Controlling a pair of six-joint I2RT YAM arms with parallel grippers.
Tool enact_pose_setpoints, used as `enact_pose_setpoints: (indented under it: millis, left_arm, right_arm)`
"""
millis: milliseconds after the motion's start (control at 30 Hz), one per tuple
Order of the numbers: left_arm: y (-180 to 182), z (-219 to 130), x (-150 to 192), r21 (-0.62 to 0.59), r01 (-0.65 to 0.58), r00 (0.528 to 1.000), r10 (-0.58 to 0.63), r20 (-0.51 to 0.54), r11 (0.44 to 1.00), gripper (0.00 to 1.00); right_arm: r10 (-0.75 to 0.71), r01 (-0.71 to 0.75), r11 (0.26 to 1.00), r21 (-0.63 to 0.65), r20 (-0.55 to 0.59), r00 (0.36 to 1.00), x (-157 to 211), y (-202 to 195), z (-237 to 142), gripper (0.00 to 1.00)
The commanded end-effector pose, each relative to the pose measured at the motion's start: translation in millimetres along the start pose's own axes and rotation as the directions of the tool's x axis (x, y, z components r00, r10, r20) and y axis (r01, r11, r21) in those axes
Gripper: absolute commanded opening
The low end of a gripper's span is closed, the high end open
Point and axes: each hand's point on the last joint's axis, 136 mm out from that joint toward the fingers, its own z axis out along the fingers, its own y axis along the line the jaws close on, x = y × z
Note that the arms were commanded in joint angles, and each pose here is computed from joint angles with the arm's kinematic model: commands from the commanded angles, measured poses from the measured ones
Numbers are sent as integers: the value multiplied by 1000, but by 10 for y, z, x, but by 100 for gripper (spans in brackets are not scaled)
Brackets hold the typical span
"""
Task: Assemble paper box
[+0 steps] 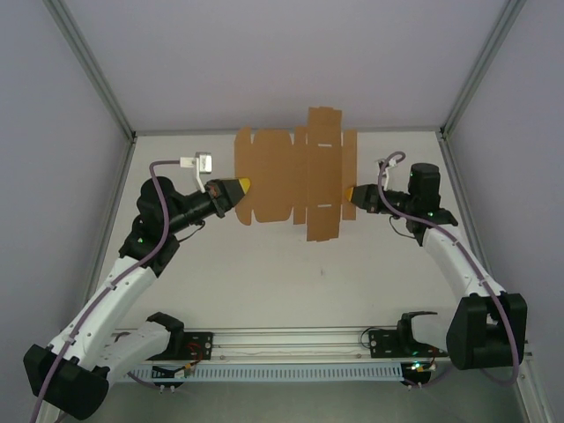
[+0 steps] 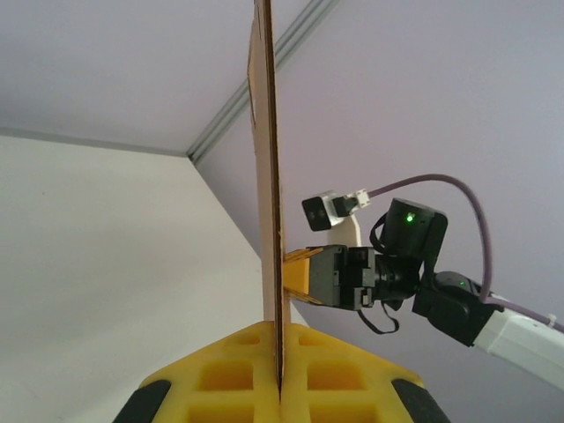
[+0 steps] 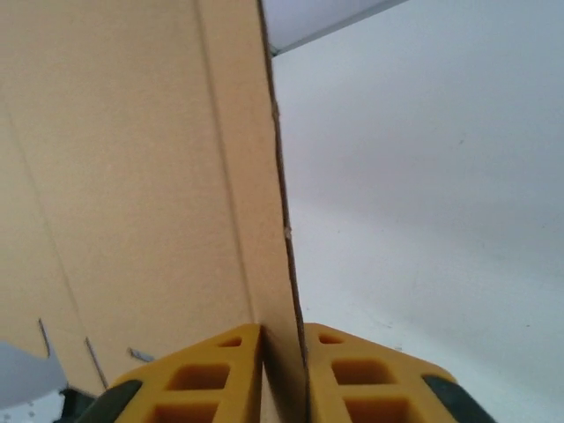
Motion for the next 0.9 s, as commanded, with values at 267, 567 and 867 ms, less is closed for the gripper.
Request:
enact_pose_setpoints:
  millis: [267,567,867]
  left_arm:
    - [459,-57,264,-188,66,997,-71,-22,980,98]
    - [1575,-755,615,-781,74,990,-137,-15,620,100]
    - [1497,-370,509,-701,89,985,-166,-43,708,100]
  right_arm:
    - [-153,153,988,2,-10,988,-3,70,-22,0]
    - [-454,586,775,235,-437,777,606,-461,438,0]
    - [-629,962,182,205,-728,274,399,-998,1112,0]
